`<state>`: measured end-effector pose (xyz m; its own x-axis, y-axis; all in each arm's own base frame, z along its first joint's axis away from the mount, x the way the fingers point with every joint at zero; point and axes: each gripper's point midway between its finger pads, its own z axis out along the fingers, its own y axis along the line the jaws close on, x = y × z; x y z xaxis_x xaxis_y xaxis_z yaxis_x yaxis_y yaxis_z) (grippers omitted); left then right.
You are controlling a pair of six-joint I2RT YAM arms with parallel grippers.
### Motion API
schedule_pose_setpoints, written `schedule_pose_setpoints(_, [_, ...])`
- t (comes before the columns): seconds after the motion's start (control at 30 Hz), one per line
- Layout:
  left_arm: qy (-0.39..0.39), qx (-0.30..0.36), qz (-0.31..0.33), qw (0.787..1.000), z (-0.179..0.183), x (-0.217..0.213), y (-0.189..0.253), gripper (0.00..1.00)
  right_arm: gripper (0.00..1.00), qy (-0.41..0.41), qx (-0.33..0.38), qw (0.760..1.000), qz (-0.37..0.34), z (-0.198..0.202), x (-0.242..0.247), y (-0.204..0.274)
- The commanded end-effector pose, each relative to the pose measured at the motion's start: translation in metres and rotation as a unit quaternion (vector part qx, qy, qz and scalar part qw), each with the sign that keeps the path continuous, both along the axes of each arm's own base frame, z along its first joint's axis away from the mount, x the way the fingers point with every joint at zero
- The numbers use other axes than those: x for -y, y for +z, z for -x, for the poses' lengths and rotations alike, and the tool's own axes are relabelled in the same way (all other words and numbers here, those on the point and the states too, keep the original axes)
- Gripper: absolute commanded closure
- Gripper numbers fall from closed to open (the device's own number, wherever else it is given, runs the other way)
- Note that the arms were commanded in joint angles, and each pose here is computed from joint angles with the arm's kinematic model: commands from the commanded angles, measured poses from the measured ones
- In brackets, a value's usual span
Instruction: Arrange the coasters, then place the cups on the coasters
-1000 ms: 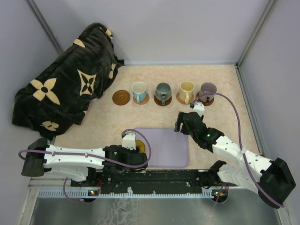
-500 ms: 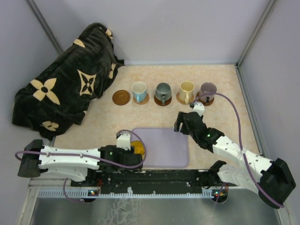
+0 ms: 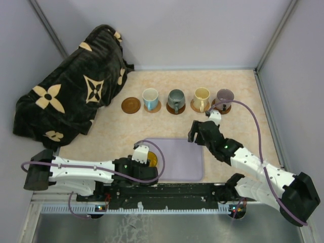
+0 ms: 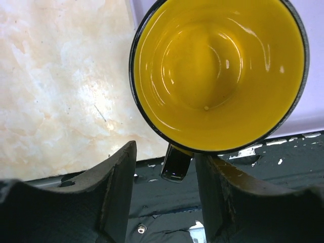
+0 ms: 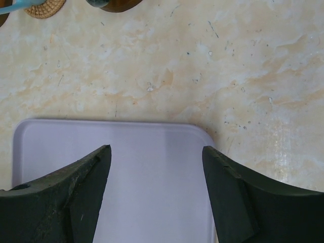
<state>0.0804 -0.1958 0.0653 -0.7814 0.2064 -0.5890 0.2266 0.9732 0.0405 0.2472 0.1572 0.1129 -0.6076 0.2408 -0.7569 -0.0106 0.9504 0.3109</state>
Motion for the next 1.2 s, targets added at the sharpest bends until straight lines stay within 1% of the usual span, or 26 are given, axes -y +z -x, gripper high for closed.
schedule_pose_setpoints(0.0, [-0.024,0.031,0.007,0.999,-0.009,0.007,0.005,0.44,0.27,-0.007,0.018,1.000,-0.021,-0.005,-0.002,0.008])
schedule_pose_setpoints(0.13, [-0.033,0.036,0.011,0.999,-0.010,0.007,0.000,0.48,0.27,-0.007,0.017,1.000,-0.022,-0.006,-0.003,0.008])
schedule_pose_setpoints(0.23, [-0.038,0.034,0.019,0.998,-0.009,0.009,-0.001,0.53,0.27,-0.007,0.017,1.000,-0.022,-0.006,-0.003,0.008])
schedule_pose_setpoints(0.27, [-0.040,0.032,0.021,0.998,-0.008,0.009,-0.001,0.56,0.27,-0.007,0.016,1.000,-0.021,-0.006,-0.003,0.007])
schedule_pose_setpoints(0.43, [-0.047,0.030,0.030,0.998,-0.007,0.012,0.002,0.75,0.27,-0.006,0.013,1.000,-0.025,-0.005,-0.004,0.006])
schedule_pose_setpoints(0.47, [-0.048,0.030,0.030,0.998,-0.007,0.012,0.002,0.80,0.27,-0.006,0.013,1.000,-0.027,-0.005,-0.004,0.005])
schedule_pose_setpoints(0.5, [-0.048,0.032,0.030,0.998,-0.008,0.012,0.003,0.87,0.27,-0.005,0.012,1.000,-0.027,-0.004,-0.004,0.005])
schedule_pose_setpoints(0.53, [-0.047,0.034,0.032,0.998,-0.008,0.012,0.004,0.98,0.27,-0.005,0.012,1.000,-0.028,-0.004,-0.005,0.004])
schedule_pose_setpoints(0.57, [-0.047,0.034,0.034,0.998,-0.008,0.013,0.005,1.00,0.27,-0.005,0.011,1.000,-0.027,-0.004,-0.004,0.003])
schedule_pose_setpoints(0.73, [-0.039,0.051,0.042,0.997,-0.014,0.014,0.016,0.98,0.27,-0.006,0.009,1.000,-0.027,-0.002,-0.003,0.003])
schedule_pose_setpoints(0.83, [-0.038,0.069,0.036,0.996,-0.020,0.013,0.026,0.96,0.27,-0.006,0.012,1.000,-0.027,-0.001,-0.002,0.004])
schedule_pose_setpoints(1.03, [-0.040,0.136,0.037,0.989,-0.040,0.022,0.067,0.94,0.27,-0.008,0.011,1.000,-0.025,0.001,0.001,0.001])
schedule_pose_setpoints(1.17, [-0.007,0.177,0.026,0.984,-0.064,0.013,0.088,0.94,0.27,-0.005,0.009,1.000,-0.026,0.002,0.000,-0.002])
